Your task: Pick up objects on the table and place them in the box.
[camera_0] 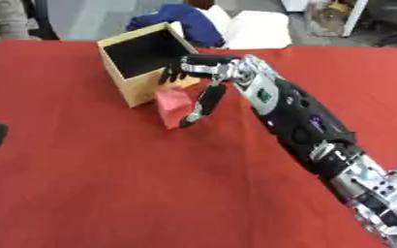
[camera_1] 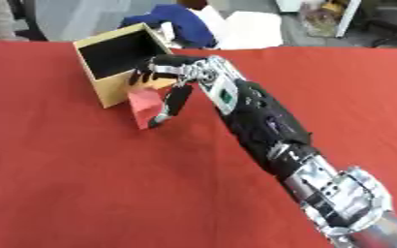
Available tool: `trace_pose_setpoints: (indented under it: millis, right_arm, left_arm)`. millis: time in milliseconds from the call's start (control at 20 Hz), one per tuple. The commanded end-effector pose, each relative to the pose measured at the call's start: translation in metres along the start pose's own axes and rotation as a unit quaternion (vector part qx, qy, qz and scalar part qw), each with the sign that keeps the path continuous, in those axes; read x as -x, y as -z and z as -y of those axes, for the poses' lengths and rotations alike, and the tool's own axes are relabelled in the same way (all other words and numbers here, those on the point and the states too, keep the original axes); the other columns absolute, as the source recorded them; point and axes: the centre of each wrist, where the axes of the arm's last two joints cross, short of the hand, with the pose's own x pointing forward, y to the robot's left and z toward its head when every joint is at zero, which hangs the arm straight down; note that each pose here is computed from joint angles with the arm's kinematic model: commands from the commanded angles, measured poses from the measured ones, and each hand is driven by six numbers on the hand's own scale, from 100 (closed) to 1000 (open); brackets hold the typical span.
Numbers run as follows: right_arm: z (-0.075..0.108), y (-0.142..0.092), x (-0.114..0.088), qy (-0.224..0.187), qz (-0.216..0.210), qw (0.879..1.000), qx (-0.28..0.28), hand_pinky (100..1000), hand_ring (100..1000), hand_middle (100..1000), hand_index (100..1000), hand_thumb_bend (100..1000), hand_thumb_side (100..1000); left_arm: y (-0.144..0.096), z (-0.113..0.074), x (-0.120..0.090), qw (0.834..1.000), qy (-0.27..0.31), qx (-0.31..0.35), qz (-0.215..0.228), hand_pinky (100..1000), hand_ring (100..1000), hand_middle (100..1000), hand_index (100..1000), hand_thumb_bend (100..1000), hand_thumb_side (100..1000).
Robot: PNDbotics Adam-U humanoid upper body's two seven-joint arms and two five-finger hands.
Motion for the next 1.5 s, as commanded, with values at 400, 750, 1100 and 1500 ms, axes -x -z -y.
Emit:
trace_pose_setpoints:
  millis: [400,750,1100,1500]
  right_arm:
    - [-0.002,0.0,0.01,-0.031,-0.03,0.999,0.021,831,800,775,814,620,221]
    - [-0.004,0.001,0.009,-0.046,-0.031,0.998,0.024,799,684,513,625,556,207]
    - [0.022,-0.006,0.002,-0.069,-0.015,0.995,0.071,785,647,443,574,537,217]
    - [0.068,-0.025,-0.01,-0.08,-0.001,0.99,0.12,787,643,446,578,549,199]
  left_arm:
    - [0.004,0.0,-0.008,1.0,0.0,0.006,0.015,584,684,654,799,711,376]
    - [0.003,0.0,-0.007,1.0,-0.001,0.006,0.014,584,683,654,799,710,376]
    - [0.002,-0.001,-0.006,1.0,0.001,0.005,0.012,584,683,653,799,711,375]
    - [0.003,-0.002,-0.007,1.0,0.005,0.006,0.012,584,683,653,798,711,374]
